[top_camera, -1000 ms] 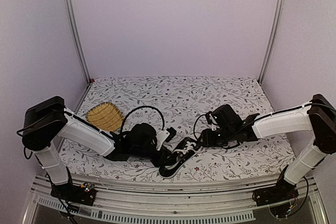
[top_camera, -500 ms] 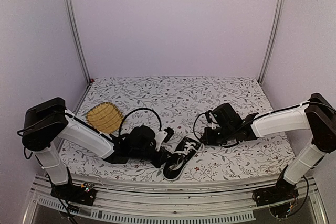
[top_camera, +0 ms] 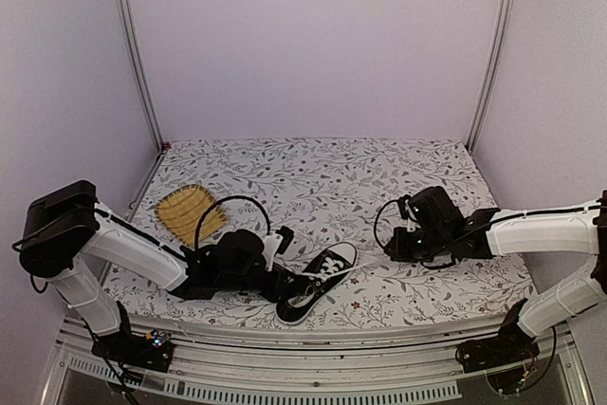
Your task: Tie the shoes
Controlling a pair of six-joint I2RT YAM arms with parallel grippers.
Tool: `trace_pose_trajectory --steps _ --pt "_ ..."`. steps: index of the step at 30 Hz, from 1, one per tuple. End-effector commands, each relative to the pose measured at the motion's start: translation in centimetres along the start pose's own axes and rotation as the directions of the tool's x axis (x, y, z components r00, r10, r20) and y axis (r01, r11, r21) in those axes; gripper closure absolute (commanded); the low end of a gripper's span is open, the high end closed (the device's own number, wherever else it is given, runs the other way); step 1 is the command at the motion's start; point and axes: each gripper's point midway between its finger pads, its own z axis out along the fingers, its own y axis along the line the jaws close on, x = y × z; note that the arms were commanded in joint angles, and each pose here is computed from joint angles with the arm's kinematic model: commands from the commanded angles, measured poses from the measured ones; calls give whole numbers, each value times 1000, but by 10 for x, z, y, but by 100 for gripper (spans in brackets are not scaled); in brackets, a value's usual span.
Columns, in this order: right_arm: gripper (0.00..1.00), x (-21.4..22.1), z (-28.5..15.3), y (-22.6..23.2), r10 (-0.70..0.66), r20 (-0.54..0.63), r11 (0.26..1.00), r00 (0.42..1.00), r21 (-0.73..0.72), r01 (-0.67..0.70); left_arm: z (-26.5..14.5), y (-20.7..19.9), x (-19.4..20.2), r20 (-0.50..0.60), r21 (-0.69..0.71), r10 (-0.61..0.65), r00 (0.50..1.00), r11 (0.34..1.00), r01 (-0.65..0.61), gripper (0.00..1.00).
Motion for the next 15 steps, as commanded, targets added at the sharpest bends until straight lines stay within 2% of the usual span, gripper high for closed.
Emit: trace_pose_trajectory --steps 1,10,15 --pt "98 18 -1 -29 73 -13 994 997 85 -72 -8 -9 -23 77 49 -29 997 998 25 100" --pt "98 37 6 -44 111 -37 989 993 107 -107 -4 -62 -1 -2 227 -62 998 972 60 100" --pt "98 28 6 -33 90 -23 994 996 66 -89 -3 -59 9 -16 208 -63 998 976 65 100"
